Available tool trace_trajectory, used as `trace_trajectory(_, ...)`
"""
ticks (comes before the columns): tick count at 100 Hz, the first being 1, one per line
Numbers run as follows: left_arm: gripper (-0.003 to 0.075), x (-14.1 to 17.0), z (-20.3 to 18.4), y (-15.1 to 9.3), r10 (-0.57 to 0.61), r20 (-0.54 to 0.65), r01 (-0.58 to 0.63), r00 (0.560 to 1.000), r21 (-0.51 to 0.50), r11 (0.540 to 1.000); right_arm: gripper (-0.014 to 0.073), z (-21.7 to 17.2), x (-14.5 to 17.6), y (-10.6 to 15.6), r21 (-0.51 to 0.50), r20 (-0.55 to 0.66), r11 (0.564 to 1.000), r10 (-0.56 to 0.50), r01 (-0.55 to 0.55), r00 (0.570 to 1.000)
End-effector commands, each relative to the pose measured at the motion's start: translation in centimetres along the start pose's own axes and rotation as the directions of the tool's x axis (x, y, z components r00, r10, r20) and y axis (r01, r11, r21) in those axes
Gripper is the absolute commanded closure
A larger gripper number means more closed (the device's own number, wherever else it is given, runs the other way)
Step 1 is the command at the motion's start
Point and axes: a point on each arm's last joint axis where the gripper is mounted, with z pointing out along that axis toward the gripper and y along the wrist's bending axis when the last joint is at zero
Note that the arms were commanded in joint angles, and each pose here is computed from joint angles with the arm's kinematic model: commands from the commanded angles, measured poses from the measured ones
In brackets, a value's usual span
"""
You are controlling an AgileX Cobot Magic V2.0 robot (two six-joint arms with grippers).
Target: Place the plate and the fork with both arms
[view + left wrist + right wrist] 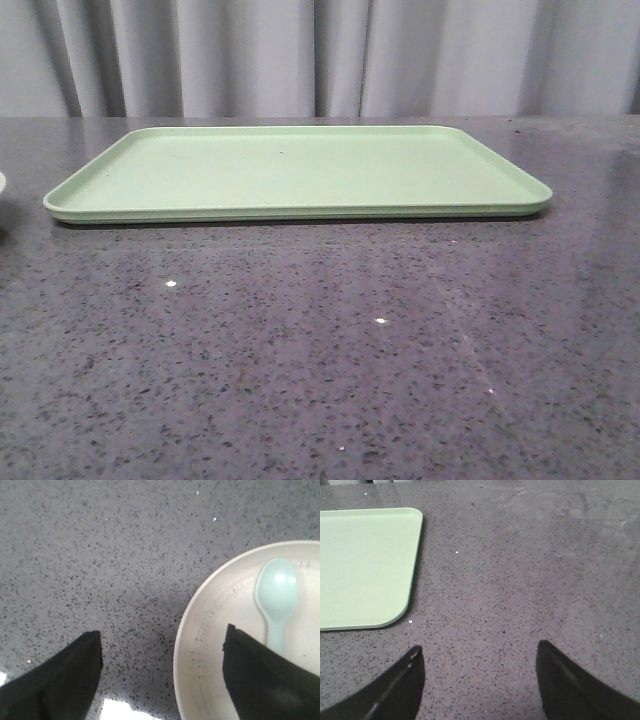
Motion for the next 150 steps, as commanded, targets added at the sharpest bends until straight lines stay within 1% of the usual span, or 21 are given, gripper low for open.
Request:
trace_trajectory(1, 0.023, -1.5, 0.3, 0.1, -0.007, 0.051, 0.006, 0.999, 0.003, 1.0, 0.0107, -0.3, -1.5, 0.1, -0.004, 0.086, 1.0, -0.011, 0.011, 0.996)
trace_trajectory(21, 0.023, -2.0, 3.0, 1.0, -0.048, -0.069, 0.049, 0.996, 0.003, 0.999, 0.0107, -0.3, -1.5, 0.1, -0.004, 0.086, 1.0, -0.011, 0.011, 0.996)
trace_trajectory(31, 0.023, -2.5, 3.8, 1.1, -0.061, -0.093, 0.066, 0.994, 0.048, 0.997, 0.0107, -0.3, -1.5, 0.1, -0.004, 0.086, 1.0, -0.011, 0.011, 0.996)
trace_trajectory(39, 0.023, -2.9, 4.4, 0.9, -0.042, -0.106, 0.052, 0.993, 0.091, 0.995, 0.0107, -0.3, -1.5, 0.1, -0.004, 0.086, 1.0, -0.011, 0.011, 0.996)
trace_trajectory(59, 0.023, -3.1, 5.8, 0.8, -0.025, -0.199, 0.047, 0.98, 0.108, 0.993, 0.0107, -0.3, -1.5, 0.1, -0.004, 0.087, 1.0, -0.011, 0.011, 0.996)
trace_trajectory(95, 0.023, -2.7, 6.7, 0.7, 0.003, -0.269, 0.031, 0.963, 0.122, 0.992, 0.0107, -0.3, -1.5, 0.1, -0.004, 0.09, 1.0, -0.011, 0.011, 0.996)
trace_trajectory(101, 0.0241, -2.6, 6.8, 0.7, 0.003, -0.272, 0.031, 0.962, 0.123, 0.992, 0.0107, -0.3, -1.5, 0.1, -0.004, 0.09, 1.0, -0.011, 0.011, 0.996)
trace_trajectory(108, 0.0283, -2.6, 6.7, 0.7, 0.004, -0.276, 0.032, 0.961, 0.124, 0.992, 0.0107, -0.3, -1.5, 0.1, -0.004, 0.09, 1.0, -0.011, 0.011, 0.996)
trace_trajectory(113, 0.0342, -2.6, 6.7, 0.7, 0.0, -0.275, 0.036, 0.961, 0.126, 0.991, 0.0107, -0.3, -1.5, 0.1, -0.004, 0.09, 1.0, -0.011, 0.011, 0.996)
trace_trajectory(115, 0.0349, -2.6, 6.7, 0.7, -0.001, -0.275, 0.038, 0.961, 0.127, 0.991, 0.0107, -0.3, -1.5, 0.1, -0.004, 0.09, 1.0, -0.011, 0.011, 0.996)
trace_trajectory(118, 0.0382, -2.6, 6.7, 0.6, -0.011, -0.274, 0.05, 0.962, 0.135, 0.99, 0.0107, -0.3, -1.5, 0.1, -0.004, 0.09, 1.0, -0.011, 0.011, 0.996)
trace_trajectory(122, 0.0454, -2.7, 6.7, 0.5, -0.019, -0.274, 0.06, 0.962, 0.142, 0.988, 0.0107, -0.3, -1.5, 0.1, -0.004, 0.09, 1.0, -0.011, 0.011, 0.996)
trace_trajectory(125, 0.0472, -2.7, 6.7, 0.5, -0.021, -0.274, 0.062, 0.962, 0.143, 0.988, 0.0107, -0.3, -1.5, 0.1, -0.004, 0.09, 1.0, -0.011, 0.011, 0.996)
trace_trajectory(131, 0.0564, -2.6, 6.7, 0.5, -0.021, -0.278, 0.064, 0.96, 0.145, 0.987, 0.0107, -0.3, -1.5, 0.1, -0.004, 0.09, 1.0, -0.011, 0.011, 0.996)
trace_trajectory(134, 0.059, -2.6, 6.7, 0.5, -0.021, -0.282, 0.064, 0.959, 0.146, 0.987, 0.0107, -0.3, -1.5, 0.1, -0.004, 0.09, 1.0, -0.011, 0.011, 0.996)
trace_trajectory(138, 0.0645, -2.5, 6.7, 0.4, -0.02, -0.287, 0.065, 0.958, 0.147, 0.987, 0.0107, -0.3, -1.5, 0.1, -0.004, 0.09, 1.0, -0.011, 0.011, 0.996)
trace_trajectory(139, 0.0645, -2.5, 6.7, 0.4, -0.02, -0.287, 0.065, 0.958, 0.147, 0.987, 0.0107, -0.3, -1.5, 0.1, -0.004, 0.09, 1.0, -0.011, 0.011, 0.996)
trace_trajectory(140, 0.0666, -2.5, 6.7, 0.4, -0.019, -0.29, 0.065, 0.957, 0.147, 0.987, 0.0107, -0.3, -1.5, 0.1, -0.004, 0.09, 1.0, -0.011, 0.011, 0.996)
trace_trajectory(141, 0.0666, -2.5, 6.7, 0.4, -0.019, -0.291, 0.065, 0.956, 0.148, 0.987, 0.0107, -0.3, -1.5, 0.1, -0.004, 0.09, 1.0, -0.011, 0.011, 0.996)
trace_trajectory(146, 0.0715, -2.5, 6.7, 0.4, -0.019, -0.296, 0.066, 0.955, 0.149, 0.987, 0.0107, -0.3, -1.5, 0.1, -0.004, 0.09, 1.0, -0.011, 0.011, 0.996)
trace_trajectory(150, 0.0738, -2.5, 6.7, 0.4, -0.019, -0.298, 0.066, 0.954, 0.15, 0.986, 0.0107, -0.3, -1.5, 0.1, -0.004, 0.09, 1.0, -0.011, 0.011, 0.996)
